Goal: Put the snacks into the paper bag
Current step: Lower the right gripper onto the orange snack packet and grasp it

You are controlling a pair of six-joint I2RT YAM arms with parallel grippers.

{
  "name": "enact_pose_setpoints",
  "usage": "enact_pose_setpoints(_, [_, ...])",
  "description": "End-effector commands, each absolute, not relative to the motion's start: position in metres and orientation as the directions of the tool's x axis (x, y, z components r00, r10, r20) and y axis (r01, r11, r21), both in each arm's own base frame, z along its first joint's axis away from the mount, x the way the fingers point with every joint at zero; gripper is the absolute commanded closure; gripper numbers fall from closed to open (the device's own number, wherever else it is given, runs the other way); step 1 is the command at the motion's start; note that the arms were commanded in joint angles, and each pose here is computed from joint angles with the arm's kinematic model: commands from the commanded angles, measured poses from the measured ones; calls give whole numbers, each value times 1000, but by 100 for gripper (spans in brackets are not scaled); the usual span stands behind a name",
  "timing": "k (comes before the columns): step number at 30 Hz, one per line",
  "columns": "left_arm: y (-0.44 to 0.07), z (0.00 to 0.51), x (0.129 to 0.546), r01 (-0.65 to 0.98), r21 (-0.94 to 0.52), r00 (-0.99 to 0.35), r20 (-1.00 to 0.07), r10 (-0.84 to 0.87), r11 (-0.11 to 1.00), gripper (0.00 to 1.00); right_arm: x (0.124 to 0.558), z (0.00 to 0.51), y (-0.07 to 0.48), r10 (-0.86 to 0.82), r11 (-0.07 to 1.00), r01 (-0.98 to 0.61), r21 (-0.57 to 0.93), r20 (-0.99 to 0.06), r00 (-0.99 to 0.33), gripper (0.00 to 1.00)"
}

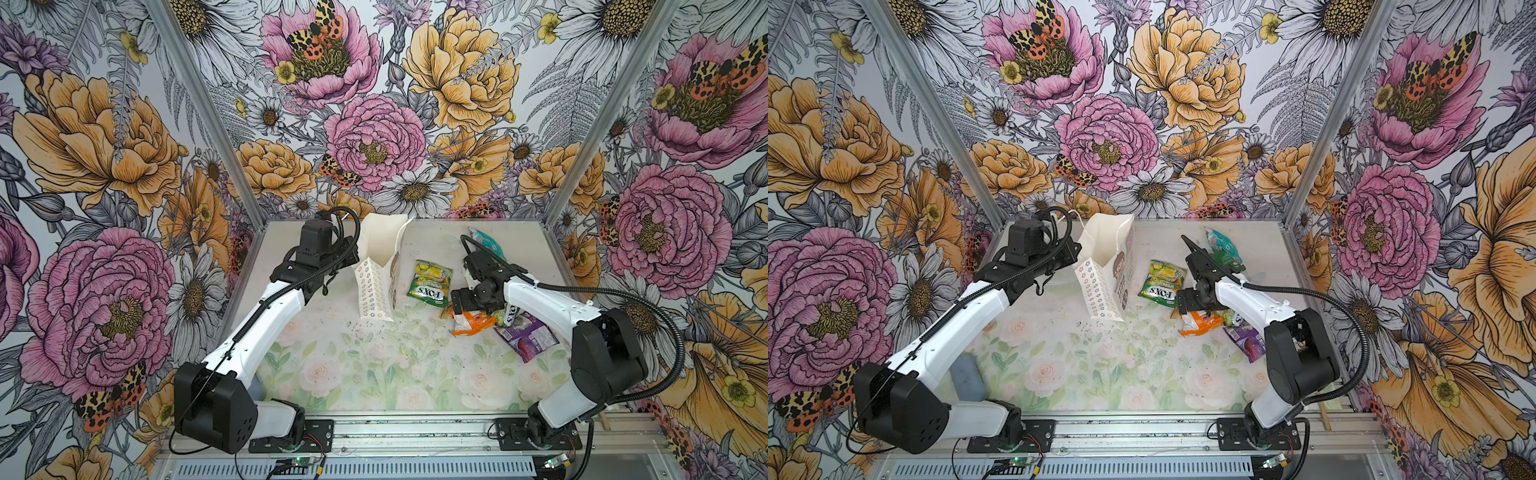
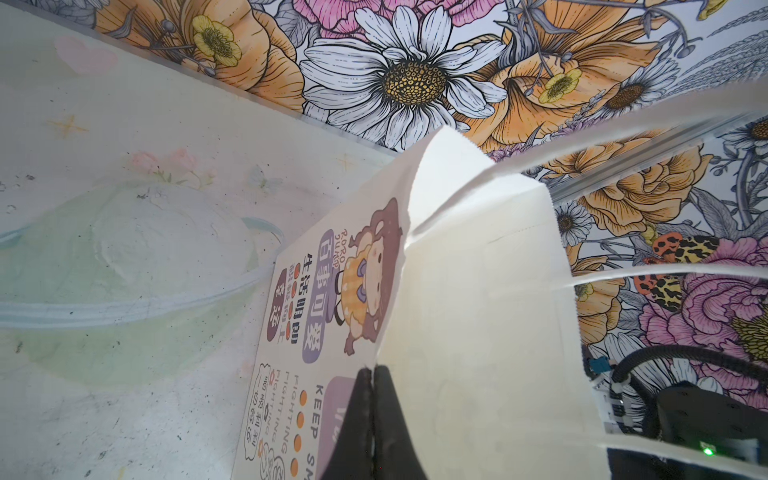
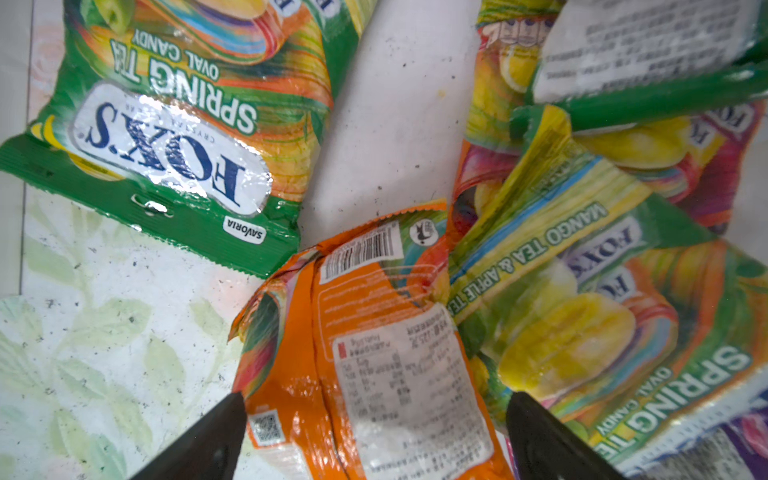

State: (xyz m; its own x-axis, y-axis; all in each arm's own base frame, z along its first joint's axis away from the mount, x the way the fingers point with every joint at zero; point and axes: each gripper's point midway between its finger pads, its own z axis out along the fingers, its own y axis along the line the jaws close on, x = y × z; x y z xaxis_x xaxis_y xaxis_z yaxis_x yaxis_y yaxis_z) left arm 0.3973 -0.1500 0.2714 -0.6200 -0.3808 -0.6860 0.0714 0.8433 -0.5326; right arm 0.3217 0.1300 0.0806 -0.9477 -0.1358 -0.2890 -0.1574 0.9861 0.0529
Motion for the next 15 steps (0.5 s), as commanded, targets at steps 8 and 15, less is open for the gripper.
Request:
enact_pose_setpoints(8, [-149, 269, 393, 63, -555, -629, -667, -399, 829, 100, 319, 63, 135, -214, 976, -214, -27, -246, -945, 0])
enact_pose_setpoints(15, [-149, 267, 393, 60, -556, -634, -663, -399, 829, 100, 312, 51, 136, -235, 972, -234, -32, -209, -949, 2])
